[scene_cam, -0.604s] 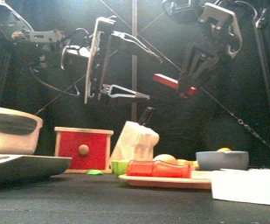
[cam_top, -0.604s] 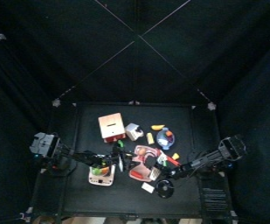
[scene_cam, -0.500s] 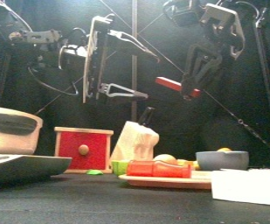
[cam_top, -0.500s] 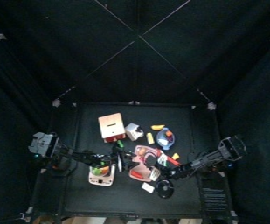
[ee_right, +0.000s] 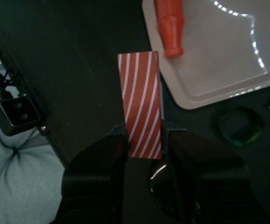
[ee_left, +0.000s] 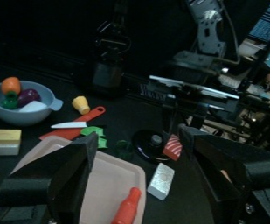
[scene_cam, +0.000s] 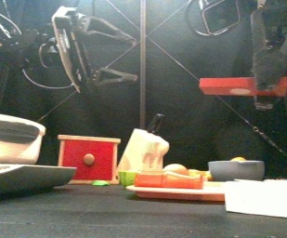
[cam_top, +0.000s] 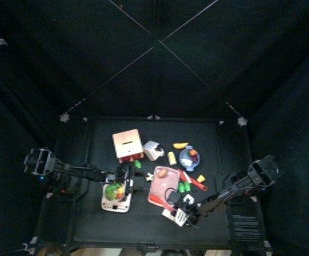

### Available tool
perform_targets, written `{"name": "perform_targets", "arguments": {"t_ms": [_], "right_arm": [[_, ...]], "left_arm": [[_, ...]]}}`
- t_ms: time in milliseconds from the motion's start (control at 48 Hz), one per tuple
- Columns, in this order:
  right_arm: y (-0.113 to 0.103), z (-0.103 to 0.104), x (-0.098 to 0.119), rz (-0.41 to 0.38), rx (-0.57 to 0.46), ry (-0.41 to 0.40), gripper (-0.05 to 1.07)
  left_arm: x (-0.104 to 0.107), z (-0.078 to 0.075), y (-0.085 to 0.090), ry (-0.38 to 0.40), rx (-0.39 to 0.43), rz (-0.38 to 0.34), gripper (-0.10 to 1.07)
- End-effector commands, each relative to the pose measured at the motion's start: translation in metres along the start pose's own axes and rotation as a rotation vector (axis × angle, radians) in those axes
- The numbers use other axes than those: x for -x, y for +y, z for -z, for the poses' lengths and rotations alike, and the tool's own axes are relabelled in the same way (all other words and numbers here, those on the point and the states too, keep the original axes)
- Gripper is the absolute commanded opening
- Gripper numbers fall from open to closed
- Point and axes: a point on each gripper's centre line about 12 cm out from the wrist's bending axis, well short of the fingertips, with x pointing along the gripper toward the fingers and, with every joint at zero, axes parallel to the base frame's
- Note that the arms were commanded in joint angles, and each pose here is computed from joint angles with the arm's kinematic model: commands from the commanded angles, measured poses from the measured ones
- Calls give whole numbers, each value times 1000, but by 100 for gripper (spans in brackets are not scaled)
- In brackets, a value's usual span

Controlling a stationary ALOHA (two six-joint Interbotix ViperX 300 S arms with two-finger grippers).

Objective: Place salmon on rice

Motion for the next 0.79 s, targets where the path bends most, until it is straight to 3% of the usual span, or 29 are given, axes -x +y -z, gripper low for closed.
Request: {"name": "perform_targets", "arguments": {"t_ms": [0, 104, 333, 771], "right_arm": [[15, -2, 3, -50, -22, 5, 63], [20, 2, -4, -39, -22, 20, 63], [13, 10, -20, 32, -16, 51, 63], [7, 23, -43, 86, -40, 105, 63]], "left_arm": [[8, -6, -5, -12, -48, 43, 103], [16, 6, -4, 32, -84, 63, 103], [22, 9, -3, 45, -108, 77, 103], [40, 0, -7, 13, -108, 88, 103]]}}
